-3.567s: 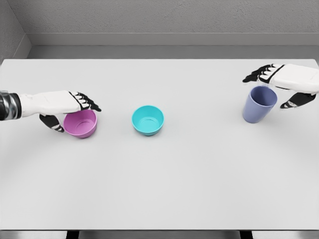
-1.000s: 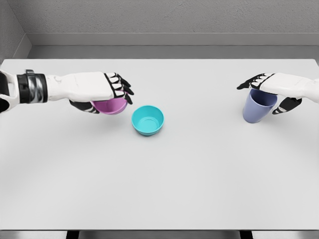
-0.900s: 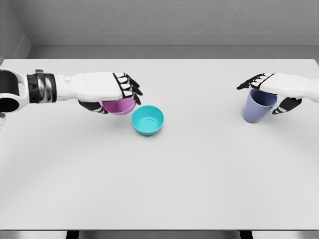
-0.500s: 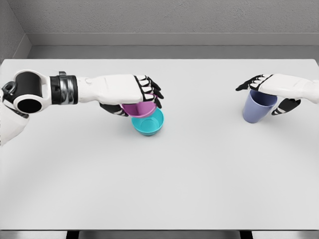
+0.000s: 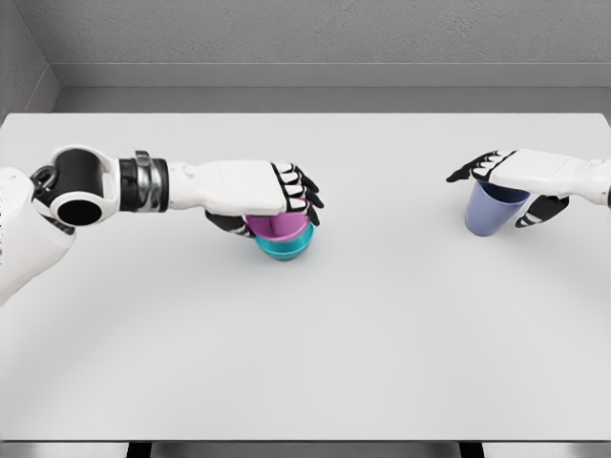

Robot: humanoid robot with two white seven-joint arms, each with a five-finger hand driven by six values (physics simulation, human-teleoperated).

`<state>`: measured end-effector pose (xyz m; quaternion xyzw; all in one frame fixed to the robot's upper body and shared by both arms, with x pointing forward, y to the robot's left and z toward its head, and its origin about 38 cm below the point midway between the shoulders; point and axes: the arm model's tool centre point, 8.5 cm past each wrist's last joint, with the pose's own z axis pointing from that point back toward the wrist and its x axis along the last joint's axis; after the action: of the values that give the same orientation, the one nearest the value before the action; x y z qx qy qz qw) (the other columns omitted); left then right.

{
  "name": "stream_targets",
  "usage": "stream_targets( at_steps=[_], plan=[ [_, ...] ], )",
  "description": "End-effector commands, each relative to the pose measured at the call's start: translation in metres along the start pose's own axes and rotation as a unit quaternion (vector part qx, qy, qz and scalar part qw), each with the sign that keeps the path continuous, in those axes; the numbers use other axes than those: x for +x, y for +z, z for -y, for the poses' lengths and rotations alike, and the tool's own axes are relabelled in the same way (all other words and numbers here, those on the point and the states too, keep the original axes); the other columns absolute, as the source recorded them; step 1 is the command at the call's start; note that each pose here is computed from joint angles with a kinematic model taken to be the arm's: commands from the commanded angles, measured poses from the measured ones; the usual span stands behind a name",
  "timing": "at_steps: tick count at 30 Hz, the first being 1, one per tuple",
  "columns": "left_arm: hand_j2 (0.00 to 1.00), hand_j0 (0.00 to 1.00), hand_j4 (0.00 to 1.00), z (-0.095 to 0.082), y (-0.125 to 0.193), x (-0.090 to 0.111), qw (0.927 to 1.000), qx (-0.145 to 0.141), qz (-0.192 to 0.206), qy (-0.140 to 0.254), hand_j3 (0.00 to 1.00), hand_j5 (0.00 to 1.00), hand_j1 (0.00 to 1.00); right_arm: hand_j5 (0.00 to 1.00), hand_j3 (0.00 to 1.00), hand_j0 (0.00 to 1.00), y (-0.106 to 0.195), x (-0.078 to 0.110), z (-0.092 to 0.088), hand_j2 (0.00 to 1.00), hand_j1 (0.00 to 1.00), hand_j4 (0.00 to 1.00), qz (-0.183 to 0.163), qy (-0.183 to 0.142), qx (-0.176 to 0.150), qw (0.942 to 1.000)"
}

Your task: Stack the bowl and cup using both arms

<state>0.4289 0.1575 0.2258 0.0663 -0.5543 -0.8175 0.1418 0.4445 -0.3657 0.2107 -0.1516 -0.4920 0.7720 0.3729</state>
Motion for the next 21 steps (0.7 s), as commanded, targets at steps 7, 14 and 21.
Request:
stream_targets(
  at_steps=[7,14,21],
  plan=[
    [0.68,0.68,0.68,0.012,-0.009,-0.005,0.9998,-0.015,-0.003,0.014,0.68,0.68,0.68,1.00,1.00,1.00,0.000,-0.001,0.000,1.00,1.00,1.00,-0.001,-0.003,-0.001,1.0000],
    [0.68,0.68,0.68,0.013,-0.018,-0.005,0.9998,-0.016,-0.003,0.015,0.68,0.68,0.68,1.00,1.00,1.00,0.000,-0.001,0.000,1.00,1.00,1.00,-0.001,-0.003,-0.001,1.0000],
    [0.80,0.80,0.80,0.014,-0.019,-0.004,0.9997,-0.018,-0.001,0.015,0.80,0.80,0.80,1.00,1.00,1.00,0.000,-0.001,-0.001,1.00,1.00,1.00,-0.001,-0.004,-0.001,1.0000]
  ],
)
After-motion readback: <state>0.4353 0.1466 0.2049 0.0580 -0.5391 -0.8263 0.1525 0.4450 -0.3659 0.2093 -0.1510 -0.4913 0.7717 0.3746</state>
